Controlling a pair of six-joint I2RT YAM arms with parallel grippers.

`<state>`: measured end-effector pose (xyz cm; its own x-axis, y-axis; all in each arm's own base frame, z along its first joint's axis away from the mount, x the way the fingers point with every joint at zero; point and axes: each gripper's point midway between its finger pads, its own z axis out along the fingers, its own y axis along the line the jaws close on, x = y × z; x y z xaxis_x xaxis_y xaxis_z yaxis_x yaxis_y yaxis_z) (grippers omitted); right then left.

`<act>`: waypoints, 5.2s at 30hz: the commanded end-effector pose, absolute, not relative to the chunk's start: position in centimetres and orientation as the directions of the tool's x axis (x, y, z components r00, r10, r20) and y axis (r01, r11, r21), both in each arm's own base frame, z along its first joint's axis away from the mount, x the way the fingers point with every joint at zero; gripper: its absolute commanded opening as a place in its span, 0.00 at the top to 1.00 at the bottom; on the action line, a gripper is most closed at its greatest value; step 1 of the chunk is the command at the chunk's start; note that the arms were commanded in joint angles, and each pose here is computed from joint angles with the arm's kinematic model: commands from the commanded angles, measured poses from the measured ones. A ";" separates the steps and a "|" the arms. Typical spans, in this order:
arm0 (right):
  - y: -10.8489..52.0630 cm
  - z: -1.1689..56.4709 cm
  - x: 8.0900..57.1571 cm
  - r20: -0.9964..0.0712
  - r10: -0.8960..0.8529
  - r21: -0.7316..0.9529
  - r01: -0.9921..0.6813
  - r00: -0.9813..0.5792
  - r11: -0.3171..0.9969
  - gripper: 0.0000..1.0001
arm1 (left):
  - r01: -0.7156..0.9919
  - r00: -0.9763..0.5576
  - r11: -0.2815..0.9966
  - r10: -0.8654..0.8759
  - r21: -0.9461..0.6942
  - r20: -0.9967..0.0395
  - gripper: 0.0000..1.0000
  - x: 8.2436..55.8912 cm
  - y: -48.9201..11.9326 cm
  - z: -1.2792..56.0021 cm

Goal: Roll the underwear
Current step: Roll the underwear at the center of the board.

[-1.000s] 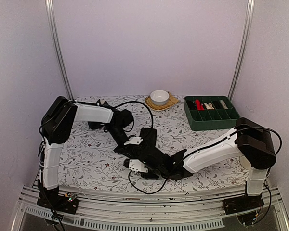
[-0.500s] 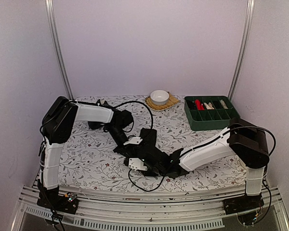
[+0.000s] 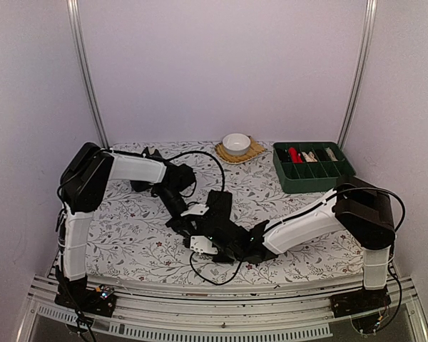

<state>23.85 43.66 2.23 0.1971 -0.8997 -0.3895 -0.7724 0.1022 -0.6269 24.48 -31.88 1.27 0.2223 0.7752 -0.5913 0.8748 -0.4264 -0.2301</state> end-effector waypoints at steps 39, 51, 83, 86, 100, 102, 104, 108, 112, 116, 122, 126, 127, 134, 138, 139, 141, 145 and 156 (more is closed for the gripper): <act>46.2 1.9 19.1 -0.509 -0.802 0.356 -0.925 -0.313 0.136 0.92 | 0.493 0.834 -0.344 0.450 0.799 -0.321 0.29 20.8 -24.9 6.6; 44.7 -0.4 20.2 -0.423 -0.777 0.514 -0.830 -0.467 0.218 0.92 | 0.368 0.882 -0.420 0.441 0.830 -0.168 0.31 19.7 -27.2 3.8; 44.1 -0.3 21.1 -0.423 -0.779 0.494 -0.838 -0.462 0.229 0.83 | 0.328 0.868 -0.512 0.495 0.794 -0.040 0.98 20.2 -28.4 -1.2; 44.0 0.5 21.4 -0.438 -0.778 0.471 -0.852 -0.451 0.228 0.68 | 0.378 0.861 -0.513 0.502 0.771 -0.089 0.99 19.9 -28.5 -1.0; 39.6 8.9 21.5 -0.658 -0.704 0.083 -0.954 -0.269 0.288 0.30 | 0.715 0.699 -0.586 0.582 0.380 -0.416 1.00 18.2 -29.4 0.6; 38.9 9.3 20.9 -0.675 -0.702 0.013 -0.955 -0.227 0.297 0.29 | 0.754 0.651 -0.586 0.612 0.295 -0.448 1.00 18.1 -29.2 0.4; 38.6 9.3 20.0 -0.684 -0.709 -0.062 -0.955 -0.170 0.290 0.28 | 0.789 0.602 -0.569 0.640 0.232 -0.478 1.00 18.5 -29.5 0.5; 38.6 8.7 18.5 -0.673 -0.737 -0.194 -0.946 -0.065 0.260 0.28 | 0.830 0.522 -0.544 0.681 0.122 -0.514 0.99 19.2 -29.8 0.9; 39.3 7.6 17.6 -0.635 -0.772 -0.299 -0.929 0.022 0.220 0.28 | 0.863 0.421 -0.506 0.715 0.003 -0.558 0.98 19.9 -30.1 1.6; 40.3 6.7 17.7 -0.591 -0.801 -0.401 -0.897 0.098 0.186 0.28 | 0.880 0.335 -0.468 0.737 -0.085 -0.587 0.97 20.7 -30.3 2.3; 41.9 4.9 19.2 -0.495 -0.854 -0.518 -0.843 0.158 0.145 0.28 | 0.890 0.232 -0.410 0.783 -0.198 -0.577 0.96 21.4 -30.0 1.3; 42.7 4.4 20.6 -0.451 -0.876 -0.580 -0.802 0.173 0.140 0.28 | 0.897 0.177 -0.367 0.808 -0.245 -0.562 0.96 22.5 -30.0 0.9; 42.9 4.4 20.9 -0.444 -0.879 -0.591 -0.794 0.173 0.142 0.28 | 0.898 0.162 -0.355 0.815 -0.260 -0.556 0.96 22.7 -29.9 0.7; 43.8 3.2 21.5 -0.401 -0.895 -0.619 -0.778 0.195 0.107 0.32 | 0.905 0.126 -0.322 0.829 -0.279 -0.545 0.96 23.7 -29.7 0.3; 43.9 2.6 21.4 -0.393 -0.898 -0.611 -0.786 0.197 0.095 0.45 | 0.904 0.115 -0.312 0.835 -0.291 -0.538 0.96 23.9 -29.6 0.1; 43.9 2.4 21.3 -0.390 -0.899 -0.608 -0.788 0.197 0.092 0.49 | 0.904 0.114 -0.311 0.837 -0.293 -0.535 0.96 23.9 -29.6 0.0; 43.8 1.9 21.3 -0.383 -0.904 -0.600 -0.795 0.188 0.089 0.56 | 0.904 0.113 -0.309 0.841 -0.297 -0.529 0.95 23.9 -29.5 -0.1; 43.5 1.0 21.6 -0.366 -0.917 -0.572 -0.815 0.156 0.089 0.59 | 0.899 0.119 -0.316 0.842 -0.303 -0.527 0.95 23.7 -29.3 -0.2; 43.9 -0.2 21.1 -0.398 -0.914 -0.411 -0.906 0.083 0.097 0.93 | 0.914 0.143 -0.319 0.831 -0.252 -0.537 0.76 24.0 -29.1 0.0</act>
<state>22.23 44.68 2.59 0.1352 -0.8954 -0.4243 -0.8396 0.1239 -0.5289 23.44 -30.92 1.66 0.1329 0.7865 -0.6031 0.8983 -0.3527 -0.2619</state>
